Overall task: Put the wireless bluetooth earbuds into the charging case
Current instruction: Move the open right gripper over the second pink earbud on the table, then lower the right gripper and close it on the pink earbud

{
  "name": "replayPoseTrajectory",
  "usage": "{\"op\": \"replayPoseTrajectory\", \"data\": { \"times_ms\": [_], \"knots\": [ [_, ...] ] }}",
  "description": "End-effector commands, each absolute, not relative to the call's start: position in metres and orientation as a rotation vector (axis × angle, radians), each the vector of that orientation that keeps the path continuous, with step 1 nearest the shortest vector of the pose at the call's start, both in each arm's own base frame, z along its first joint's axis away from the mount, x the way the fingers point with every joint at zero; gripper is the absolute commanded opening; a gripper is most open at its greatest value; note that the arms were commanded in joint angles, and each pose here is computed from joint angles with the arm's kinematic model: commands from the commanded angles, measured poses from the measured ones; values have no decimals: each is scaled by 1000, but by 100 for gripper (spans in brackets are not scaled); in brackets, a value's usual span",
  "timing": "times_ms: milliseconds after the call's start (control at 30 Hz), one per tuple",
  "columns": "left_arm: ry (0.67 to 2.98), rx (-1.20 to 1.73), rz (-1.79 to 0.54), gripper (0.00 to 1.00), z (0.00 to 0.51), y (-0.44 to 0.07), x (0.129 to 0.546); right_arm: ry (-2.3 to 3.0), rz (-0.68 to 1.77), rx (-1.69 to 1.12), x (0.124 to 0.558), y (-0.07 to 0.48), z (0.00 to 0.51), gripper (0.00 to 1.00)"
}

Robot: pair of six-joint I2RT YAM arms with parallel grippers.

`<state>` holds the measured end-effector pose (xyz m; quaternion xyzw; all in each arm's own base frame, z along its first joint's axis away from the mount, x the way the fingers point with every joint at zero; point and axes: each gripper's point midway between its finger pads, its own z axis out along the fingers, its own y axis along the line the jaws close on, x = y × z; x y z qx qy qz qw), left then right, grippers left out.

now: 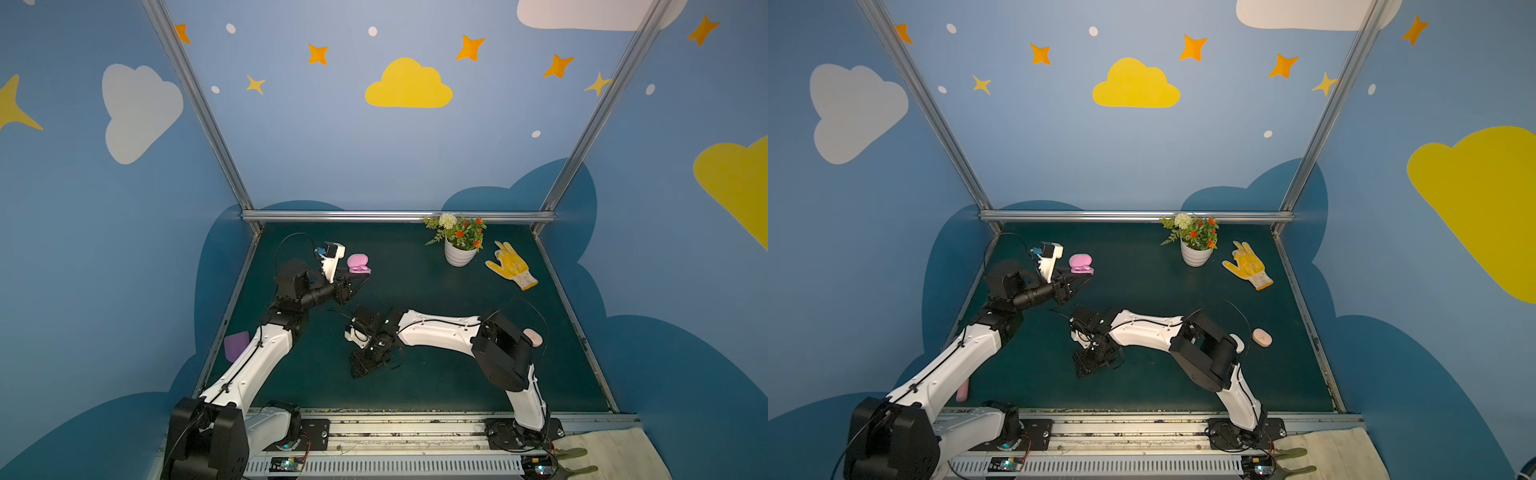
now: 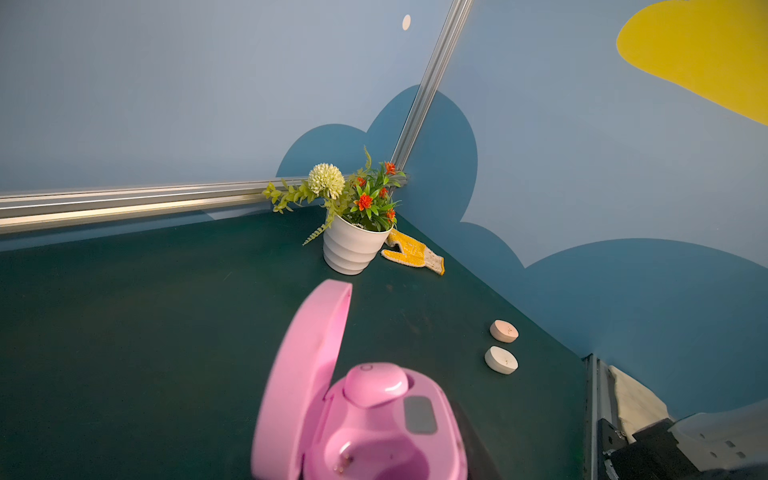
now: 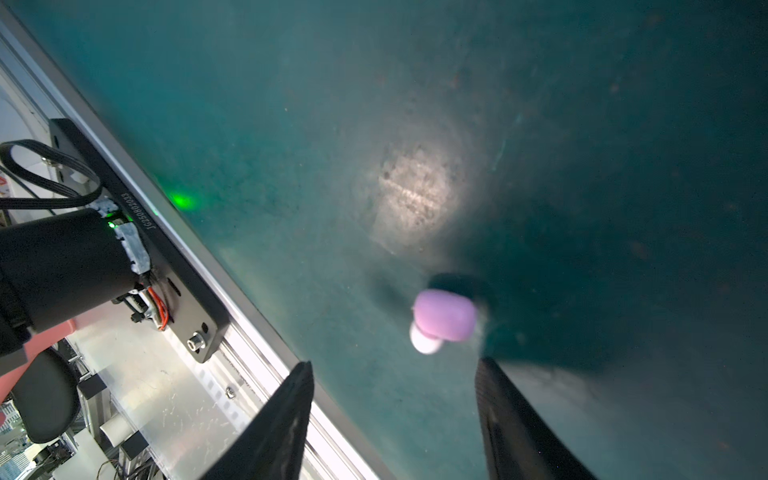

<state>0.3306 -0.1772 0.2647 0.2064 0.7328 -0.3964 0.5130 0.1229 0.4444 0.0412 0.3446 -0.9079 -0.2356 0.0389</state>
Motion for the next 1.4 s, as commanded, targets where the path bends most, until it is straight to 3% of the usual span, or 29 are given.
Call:
{"op": "replayPoseTrajectory", "data": {
  "times_ms": [0, 333, 1367],
  "knots": [
    [1717, 512, -963, 12, 275, -177, 327, -2785, -692, 1040, 122, 446, 40, 61],
    [1711, 483, -940, 11, 280, -171, 333, -2999, -424, 907, 142, 430, 39, 60],
    [1676, 455, -947, 11, 288, -166, 336, -2996, -209, 797, 143, 450, 22, 42]
  ]
}}
